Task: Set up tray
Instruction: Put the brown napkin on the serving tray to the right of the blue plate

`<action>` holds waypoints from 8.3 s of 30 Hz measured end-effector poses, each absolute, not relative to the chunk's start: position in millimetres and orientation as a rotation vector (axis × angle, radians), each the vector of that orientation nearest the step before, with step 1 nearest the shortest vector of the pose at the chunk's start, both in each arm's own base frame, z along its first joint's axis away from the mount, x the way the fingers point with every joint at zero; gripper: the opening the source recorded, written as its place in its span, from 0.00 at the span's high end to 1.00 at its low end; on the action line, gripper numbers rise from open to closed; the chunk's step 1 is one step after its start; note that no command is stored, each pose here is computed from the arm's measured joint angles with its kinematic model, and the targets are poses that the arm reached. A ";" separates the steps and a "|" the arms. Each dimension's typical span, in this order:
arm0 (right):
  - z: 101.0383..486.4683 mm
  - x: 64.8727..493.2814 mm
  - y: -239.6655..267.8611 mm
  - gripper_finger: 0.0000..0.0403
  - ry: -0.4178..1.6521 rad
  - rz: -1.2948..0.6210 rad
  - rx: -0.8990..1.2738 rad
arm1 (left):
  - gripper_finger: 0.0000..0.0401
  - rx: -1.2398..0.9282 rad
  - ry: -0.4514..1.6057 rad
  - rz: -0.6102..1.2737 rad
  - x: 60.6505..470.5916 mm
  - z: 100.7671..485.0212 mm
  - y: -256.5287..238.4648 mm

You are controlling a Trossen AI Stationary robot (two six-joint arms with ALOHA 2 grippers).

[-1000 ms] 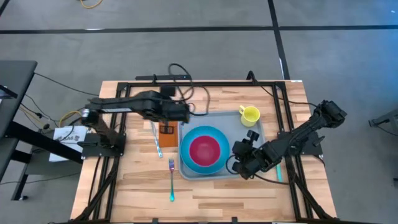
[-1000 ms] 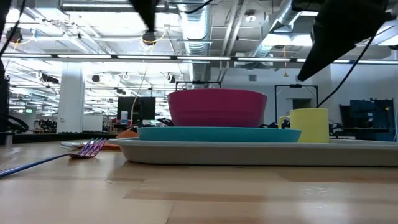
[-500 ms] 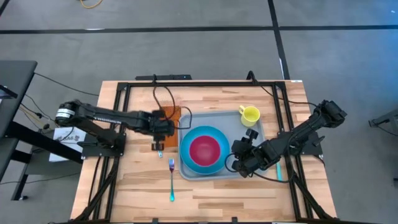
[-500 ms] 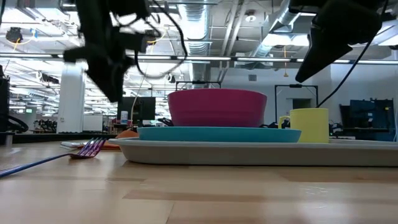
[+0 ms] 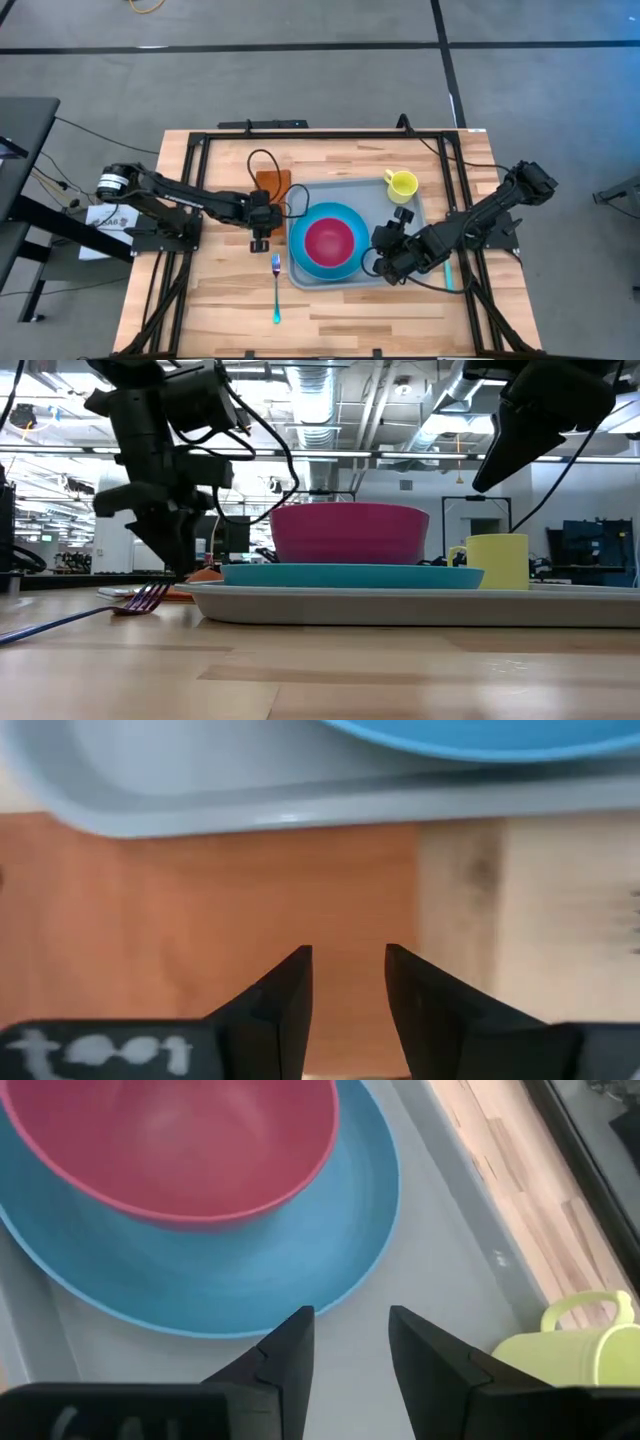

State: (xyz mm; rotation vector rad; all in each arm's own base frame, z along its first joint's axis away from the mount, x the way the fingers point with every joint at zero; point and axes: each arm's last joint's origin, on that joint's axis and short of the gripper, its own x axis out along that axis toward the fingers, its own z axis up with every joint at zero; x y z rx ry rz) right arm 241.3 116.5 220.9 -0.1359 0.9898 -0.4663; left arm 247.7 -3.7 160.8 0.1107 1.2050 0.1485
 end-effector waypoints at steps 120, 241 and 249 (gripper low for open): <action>395.5 202.2 154.9 0.70 0.755 -0.438 0.008 | 1.00 0.294 0.533 0.425 378.8 413.1 8.0; 149.2 166.5 128.8 0.70 0.893 -1.048 0.605 | 0.69 0.174 0.727 0.269 324.1 463.5 -21.4; 148.3 184.9 113.1 0.70 0.919 -1.033 0.594 | 0.69 0.180 0.743 0.259 322.7 462.3 -24.5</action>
